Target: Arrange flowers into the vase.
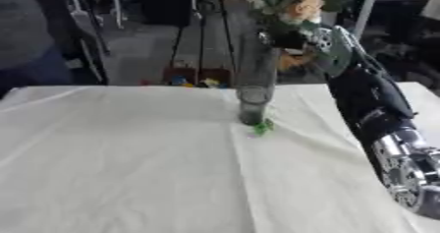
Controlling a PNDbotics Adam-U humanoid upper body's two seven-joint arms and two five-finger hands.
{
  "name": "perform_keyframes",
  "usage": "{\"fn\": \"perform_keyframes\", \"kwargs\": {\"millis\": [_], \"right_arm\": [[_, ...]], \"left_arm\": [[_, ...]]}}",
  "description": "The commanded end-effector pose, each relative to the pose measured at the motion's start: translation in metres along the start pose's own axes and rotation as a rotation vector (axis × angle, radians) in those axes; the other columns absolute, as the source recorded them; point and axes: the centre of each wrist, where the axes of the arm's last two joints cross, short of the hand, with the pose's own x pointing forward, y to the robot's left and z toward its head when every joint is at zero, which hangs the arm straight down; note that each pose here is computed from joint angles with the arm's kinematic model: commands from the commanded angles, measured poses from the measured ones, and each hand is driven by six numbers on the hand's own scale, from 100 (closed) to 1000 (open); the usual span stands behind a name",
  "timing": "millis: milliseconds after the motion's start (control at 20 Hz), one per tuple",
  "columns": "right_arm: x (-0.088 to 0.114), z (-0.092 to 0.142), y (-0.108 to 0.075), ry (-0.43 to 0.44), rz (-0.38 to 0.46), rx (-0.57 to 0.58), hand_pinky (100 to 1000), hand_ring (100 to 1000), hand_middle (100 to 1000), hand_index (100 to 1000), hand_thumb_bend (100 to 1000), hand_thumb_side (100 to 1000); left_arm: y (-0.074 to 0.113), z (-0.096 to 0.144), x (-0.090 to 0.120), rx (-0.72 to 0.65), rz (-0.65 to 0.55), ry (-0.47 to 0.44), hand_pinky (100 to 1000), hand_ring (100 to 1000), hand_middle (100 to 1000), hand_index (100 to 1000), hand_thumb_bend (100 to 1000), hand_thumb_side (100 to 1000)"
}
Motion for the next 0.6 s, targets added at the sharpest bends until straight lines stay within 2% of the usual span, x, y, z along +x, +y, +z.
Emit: {"fn": "perform_keyframes", "kwargs": {"millis": [50,300,600], "right_arm": [[-0.0026,0.0079,-0.0247,0.0,0.032,-0.042,1000,1000,962,994,169,929],[-0.0023,0.008,-0.0265,-0.013,0.034,-0.033,1000,1000,966,997,218,928],[-0.0031,0.0088,-0.0273,-0.02,0.024,-0.032,1000,1000,968,1000,265,969]], "left_arm": [[0.0066,-0.0049,0.0077,-0.01,-0.026,-0.025,607,563,689,679,641,688],[0.0068,-0.0047,0.0078,-0.009,-0.026,-0.025,606,562,689,679,643,688],[0.0072,-0.0039,0.0074,-0.008,-0.026,-0.022,606,562,689,679,642,689]]}}
